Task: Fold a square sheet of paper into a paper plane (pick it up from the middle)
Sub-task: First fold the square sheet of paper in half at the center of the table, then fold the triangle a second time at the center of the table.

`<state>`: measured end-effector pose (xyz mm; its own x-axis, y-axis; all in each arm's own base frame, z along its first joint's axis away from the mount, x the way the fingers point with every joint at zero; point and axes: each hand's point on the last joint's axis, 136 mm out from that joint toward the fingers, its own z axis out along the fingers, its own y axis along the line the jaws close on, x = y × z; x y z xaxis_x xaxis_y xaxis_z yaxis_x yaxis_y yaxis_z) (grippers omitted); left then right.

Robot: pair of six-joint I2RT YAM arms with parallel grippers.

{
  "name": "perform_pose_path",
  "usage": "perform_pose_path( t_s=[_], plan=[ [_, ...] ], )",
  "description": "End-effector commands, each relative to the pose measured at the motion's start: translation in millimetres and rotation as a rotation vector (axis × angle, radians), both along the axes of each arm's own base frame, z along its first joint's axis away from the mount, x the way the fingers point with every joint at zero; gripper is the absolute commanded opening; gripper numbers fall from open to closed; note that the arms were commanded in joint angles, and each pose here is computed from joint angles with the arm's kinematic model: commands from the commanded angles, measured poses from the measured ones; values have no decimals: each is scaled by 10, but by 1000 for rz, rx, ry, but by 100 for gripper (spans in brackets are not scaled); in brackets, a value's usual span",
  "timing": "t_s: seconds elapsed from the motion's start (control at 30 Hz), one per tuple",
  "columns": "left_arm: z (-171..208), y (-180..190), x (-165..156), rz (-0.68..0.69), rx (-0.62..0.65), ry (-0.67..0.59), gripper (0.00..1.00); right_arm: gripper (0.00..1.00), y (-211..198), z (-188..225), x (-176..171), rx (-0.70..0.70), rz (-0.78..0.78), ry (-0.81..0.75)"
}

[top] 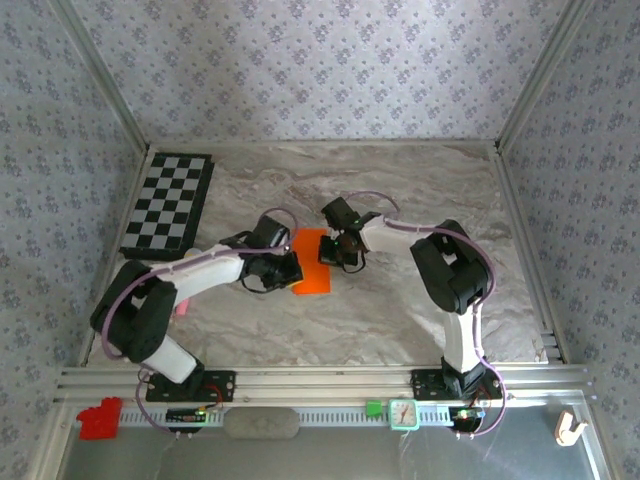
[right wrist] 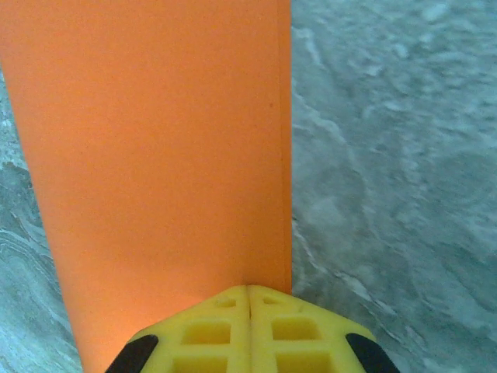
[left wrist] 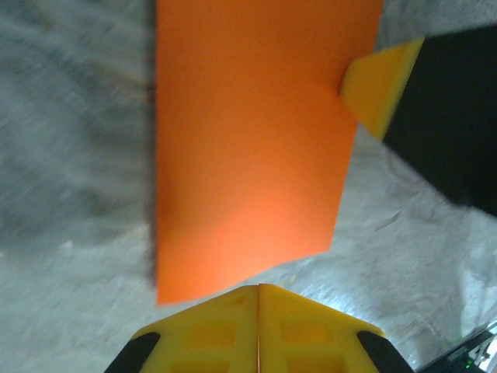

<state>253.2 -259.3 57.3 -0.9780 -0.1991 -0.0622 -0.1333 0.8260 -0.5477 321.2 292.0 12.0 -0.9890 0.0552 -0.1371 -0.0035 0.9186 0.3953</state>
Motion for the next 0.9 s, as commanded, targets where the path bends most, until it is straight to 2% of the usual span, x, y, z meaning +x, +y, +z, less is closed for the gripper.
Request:
perform_pose_path(
  t_s=[0.0, 0.2, 0.37, 0.63, 0.87],
  plan=[
    [-8, -176, 168, 7, -45, -4, 9, 4, -745, -584, -632, -283, -95, 265],
    [-64, -119, 353, 50, -52, -5, 8, 11, -422, -158, -382, -94, -58, 171],
    [-50, -191, 337, 51, -109, 19, 8, 25, -240, 265, -222, 48, -25, 86],
    [68, -307, 298, 45, -193, 27, 8, 36, -477, 460, -274, 108, -88, 32],
    [-109, -275, 275, 60, -156, 56, 9, 47, -645, 482, -340, 160, -137, 17]
  ],
)
